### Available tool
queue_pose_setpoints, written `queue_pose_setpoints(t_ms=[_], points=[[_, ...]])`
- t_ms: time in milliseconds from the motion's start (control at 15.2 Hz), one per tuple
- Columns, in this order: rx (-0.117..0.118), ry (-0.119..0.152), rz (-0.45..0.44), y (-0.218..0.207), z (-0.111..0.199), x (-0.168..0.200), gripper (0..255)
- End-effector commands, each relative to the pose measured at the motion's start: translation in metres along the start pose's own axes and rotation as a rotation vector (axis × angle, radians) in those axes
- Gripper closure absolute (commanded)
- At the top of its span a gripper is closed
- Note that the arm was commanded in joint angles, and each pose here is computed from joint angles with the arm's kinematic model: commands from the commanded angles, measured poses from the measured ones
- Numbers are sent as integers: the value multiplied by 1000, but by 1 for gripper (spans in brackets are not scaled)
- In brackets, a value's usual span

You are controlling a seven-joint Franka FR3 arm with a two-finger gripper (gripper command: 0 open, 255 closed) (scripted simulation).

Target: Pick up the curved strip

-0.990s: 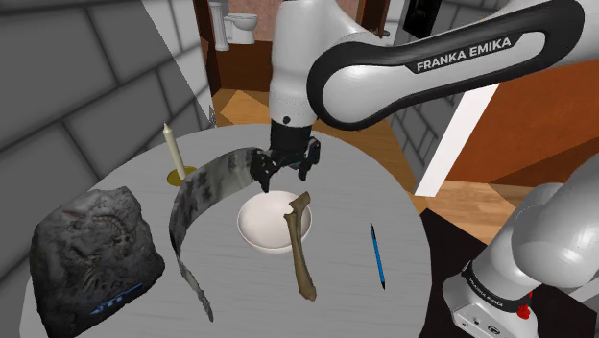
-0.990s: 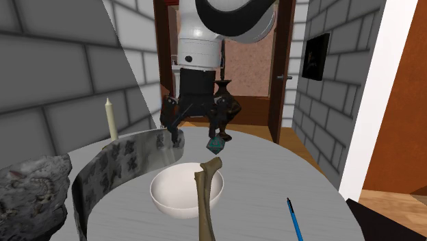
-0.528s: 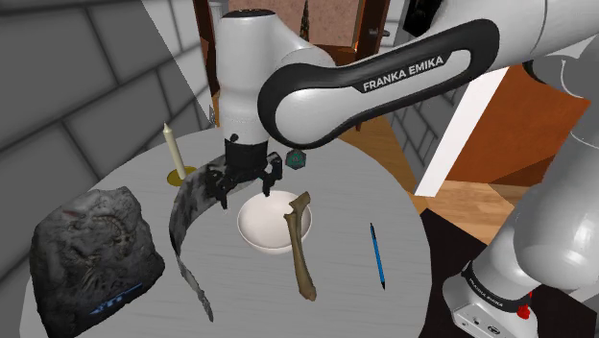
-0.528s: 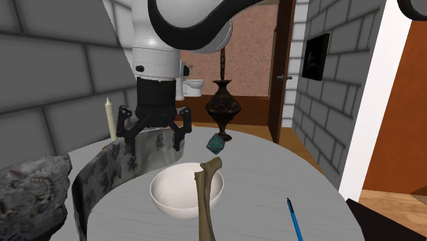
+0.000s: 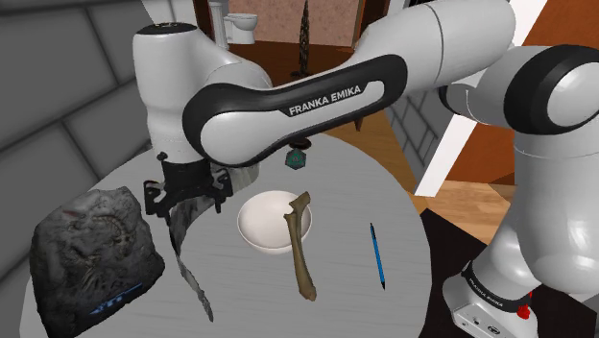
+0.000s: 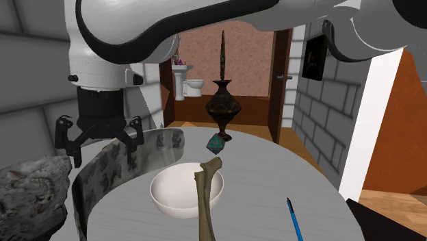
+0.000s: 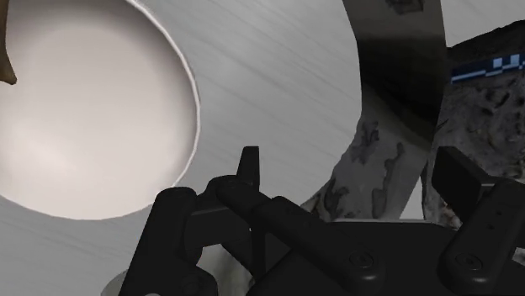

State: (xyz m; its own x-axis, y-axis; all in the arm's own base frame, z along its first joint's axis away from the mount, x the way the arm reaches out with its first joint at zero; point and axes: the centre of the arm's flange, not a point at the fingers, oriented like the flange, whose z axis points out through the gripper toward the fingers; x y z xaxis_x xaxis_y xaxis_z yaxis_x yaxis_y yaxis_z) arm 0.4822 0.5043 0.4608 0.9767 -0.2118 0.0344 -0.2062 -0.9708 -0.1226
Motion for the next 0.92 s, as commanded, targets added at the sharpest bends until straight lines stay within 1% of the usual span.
queue_pose_setpoints(t_ms=[0,132,594,792,858], points=[[4,1,9,-25,5,4,0],[9,0,16,-49,11,8,0],[9,0,16,-44,47,6,0],[9,0,16,-44,50,6,0],[9,0,16,-44,51,6,255]])
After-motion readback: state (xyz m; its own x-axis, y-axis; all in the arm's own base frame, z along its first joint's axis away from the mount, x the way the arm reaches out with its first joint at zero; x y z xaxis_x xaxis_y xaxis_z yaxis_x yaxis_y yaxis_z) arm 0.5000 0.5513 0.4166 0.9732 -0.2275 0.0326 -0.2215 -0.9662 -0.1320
